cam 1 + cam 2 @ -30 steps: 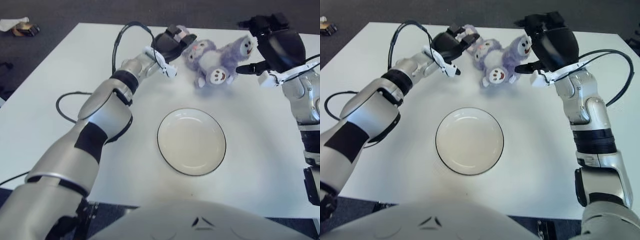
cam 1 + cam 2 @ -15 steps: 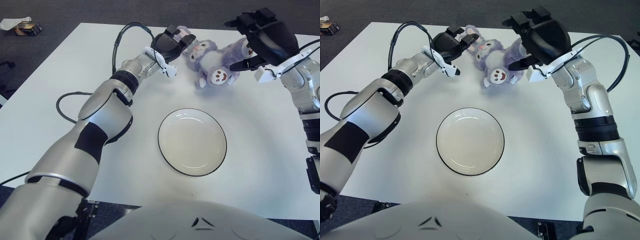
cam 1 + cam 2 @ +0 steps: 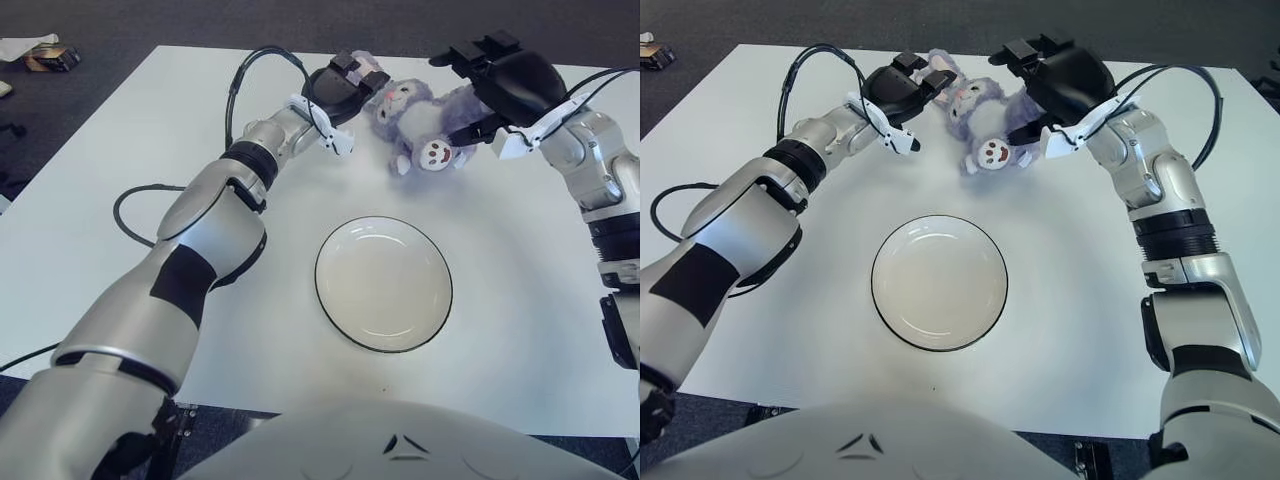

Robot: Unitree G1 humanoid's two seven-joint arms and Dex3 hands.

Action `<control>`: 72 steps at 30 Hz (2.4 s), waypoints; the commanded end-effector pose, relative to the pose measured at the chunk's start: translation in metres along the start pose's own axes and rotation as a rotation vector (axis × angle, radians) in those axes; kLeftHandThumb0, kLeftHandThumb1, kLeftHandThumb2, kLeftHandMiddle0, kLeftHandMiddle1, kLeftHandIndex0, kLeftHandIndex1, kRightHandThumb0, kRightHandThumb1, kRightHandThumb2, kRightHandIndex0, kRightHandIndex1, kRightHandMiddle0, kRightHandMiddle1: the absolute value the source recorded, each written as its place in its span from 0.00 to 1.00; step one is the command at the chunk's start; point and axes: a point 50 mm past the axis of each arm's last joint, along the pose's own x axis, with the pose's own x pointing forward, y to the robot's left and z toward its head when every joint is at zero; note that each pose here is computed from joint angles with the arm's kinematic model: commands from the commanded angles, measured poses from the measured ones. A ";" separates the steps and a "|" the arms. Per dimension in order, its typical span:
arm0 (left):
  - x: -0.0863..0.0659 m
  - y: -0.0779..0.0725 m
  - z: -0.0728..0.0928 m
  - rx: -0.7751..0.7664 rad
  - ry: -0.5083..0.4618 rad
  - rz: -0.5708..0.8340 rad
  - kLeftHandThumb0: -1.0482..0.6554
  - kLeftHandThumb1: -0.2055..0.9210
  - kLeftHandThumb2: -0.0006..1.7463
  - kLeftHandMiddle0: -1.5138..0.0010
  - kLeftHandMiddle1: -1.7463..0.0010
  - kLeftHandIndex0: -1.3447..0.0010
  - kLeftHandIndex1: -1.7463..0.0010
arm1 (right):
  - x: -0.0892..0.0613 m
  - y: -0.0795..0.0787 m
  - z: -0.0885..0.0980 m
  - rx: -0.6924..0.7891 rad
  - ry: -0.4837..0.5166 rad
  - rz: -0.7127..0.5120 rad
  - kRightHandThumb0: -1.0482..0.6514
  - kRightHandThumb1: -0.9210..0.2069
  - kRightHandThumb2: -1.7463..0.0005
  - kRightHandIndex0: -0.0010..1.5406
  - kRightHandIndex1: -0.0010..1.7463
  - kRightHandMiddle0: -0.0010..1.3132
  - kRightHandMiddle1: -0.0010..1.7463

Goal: Put the doll into the plate.

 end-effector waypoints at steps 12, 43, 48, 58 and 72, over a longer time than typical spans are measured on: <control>-0.003 -0.004 -0.006 0.024 0.017 -0.053 0.24 0.61 0.43 0.99 0.78 1.00 0.78 | 0.003 0.002 0.004 -0.033 -0.039 0.006 0.12 0.21 0.71 0.08 0.27 0.00 0.44; -0.004 -0.003 -0.006 -0.020 0.021 -0.034 0.12 0.77 0.29 1.00 0.64 1.00 0.69 | 0.003 0.010 0.004 -0.086 -0.021 -0.008 0.61 0.71 0.17 0.46 0.84 0.55 1.00; -0.004 -0.003 -0.006 -0.026 0.023 -0.042 0.14 0.79 0.29 1.00 0.68 1.00 0.67 | 0.003 0.011 0.003 -0.038 -0.026 -0.047 0.62 0.76 0.14 0.52 0.82 0.55 1.00; -0.004 -0.004 -0.006 -0.023 0.021 -0.052 0.16 0.86 0.30 1.00 0.73 1.00 0.61 | 0.001 0.012 0.001 -0.022 -0.043 -0.058 0.62 0.74 0.13 0.55 0.87 0.46 1.00; -0.004 -0.002 -0.006 -0.041 0.017 -0.016 0.19 0.89 0.28 0.96 0.73 1.00 0.58 | 0.000 0.010 -0.001 0.038 -0.014 -0.055 0.62 0.75 0.11 0.54 0.92 0.43 1.00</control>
